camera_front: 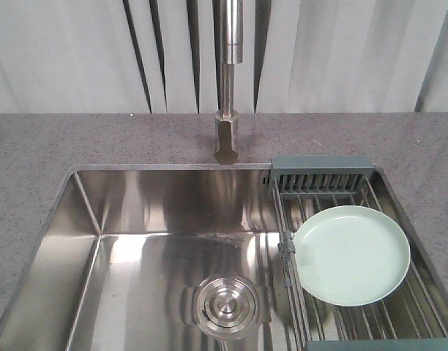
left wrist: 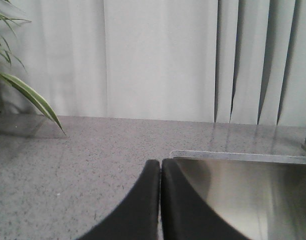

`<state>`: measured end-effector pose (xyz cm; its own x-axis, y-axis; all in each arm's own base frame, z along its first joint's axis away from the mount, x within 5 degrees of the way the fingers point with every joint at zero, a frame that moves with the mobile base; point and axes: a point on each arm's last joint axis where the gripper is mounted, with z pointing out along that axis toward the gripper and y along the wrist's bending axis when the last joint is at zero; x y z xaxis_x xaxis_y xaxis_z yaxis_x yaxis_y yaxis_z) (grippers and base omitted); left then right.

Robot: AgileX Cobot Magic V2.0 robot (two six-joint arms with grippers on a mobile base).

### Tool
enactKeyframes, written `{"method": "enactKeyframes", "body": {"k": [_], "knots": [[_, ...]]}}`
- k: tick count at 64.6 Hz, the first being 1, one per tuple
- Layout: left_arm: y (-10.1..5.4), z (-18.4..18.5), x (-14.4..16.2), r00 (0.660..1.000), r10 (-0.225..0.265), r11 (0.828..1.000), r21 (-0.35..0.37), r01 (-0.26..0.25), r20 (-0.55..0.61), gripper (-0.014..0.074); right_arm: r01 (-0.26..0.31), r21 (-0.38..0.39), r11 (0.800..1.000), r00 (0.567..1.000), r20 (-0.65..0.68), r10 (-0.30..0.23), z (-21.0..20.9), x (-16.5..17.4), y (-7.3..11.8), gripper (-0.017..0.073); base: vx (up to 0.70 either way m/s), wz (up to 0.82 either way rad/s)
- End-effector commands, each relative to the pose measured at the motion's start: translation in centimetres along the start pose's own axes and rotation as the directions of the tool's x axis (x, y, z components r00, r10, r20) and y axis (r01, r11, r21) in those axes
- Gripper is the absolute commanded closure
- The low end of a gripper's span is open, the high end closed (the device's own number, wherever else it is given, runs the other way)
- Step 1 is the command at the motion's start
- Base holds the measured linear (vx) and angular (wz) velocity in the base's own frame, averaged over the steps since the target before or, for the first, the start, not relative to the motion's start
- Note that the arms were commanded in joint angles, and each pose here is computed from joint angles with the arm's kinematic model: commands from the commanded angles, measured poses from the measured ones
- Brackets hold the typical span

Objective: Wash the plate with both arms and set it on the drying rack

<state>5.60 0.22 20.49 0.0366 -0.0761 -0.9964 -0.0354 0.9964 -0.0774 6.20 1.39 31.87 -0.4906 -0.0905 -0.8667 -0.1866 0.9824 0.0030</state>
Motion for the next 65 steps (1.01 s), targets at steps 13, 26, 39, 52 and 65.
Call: {"method": "enactKeyframes", "body": {"k": [13, 26, 39, 52, 65], "knots": [[-0.1, -0.2, -0.8, 0.997, -0.031, 1.000, 0.005, 0.031, 0.069, 0.0600, -0.003, 0.011, 1.000, 0.997, 0.083, 0.002, -0.4, -1.2, -0.1, 0.0258, 0.00, 0.00], [-0.1, -0.2, -1.2, 0.994, -0.006, 1.000, 0.005, 0.005, 0.112, 0.0600, -0.003, 0.011, 1.000, 0.997, 0.083, 0.002, -0.4, -1.2, -0.1, 0.0258, 0.00, 0.00], [-0.1, -0.4, -2.2, 0.974, -0.026, 1.000, 0.012, 0.024, 0.224, 0.0600, -0.003, 0.011, 1.000, 0.997, 0.083, 0.002, -0.4, -1.2, -0.1, 0.0258, 0.00, 0.00], [-0.1, -0.4, -2.3, 0.973, -0.038, 0.999, 0.013, 0.036, 0.227, 0.0600, -0.003, 0.011, 1.000, 0.997, 0.083, 0.002, -0.4, -1.2, -0.1, 0.0258, 0.00, 0.00], [-0.1, -0.4, -2.3, 0.974, 0.012, 1.000, 0.002, -0.013, 0.228, 0.0600, -0.003, 0.011, 1.000, 0.997, 0.083, 0.002, -0.4, -1.2, -0.1, 0.0258, 0.00, 0.00]]}}
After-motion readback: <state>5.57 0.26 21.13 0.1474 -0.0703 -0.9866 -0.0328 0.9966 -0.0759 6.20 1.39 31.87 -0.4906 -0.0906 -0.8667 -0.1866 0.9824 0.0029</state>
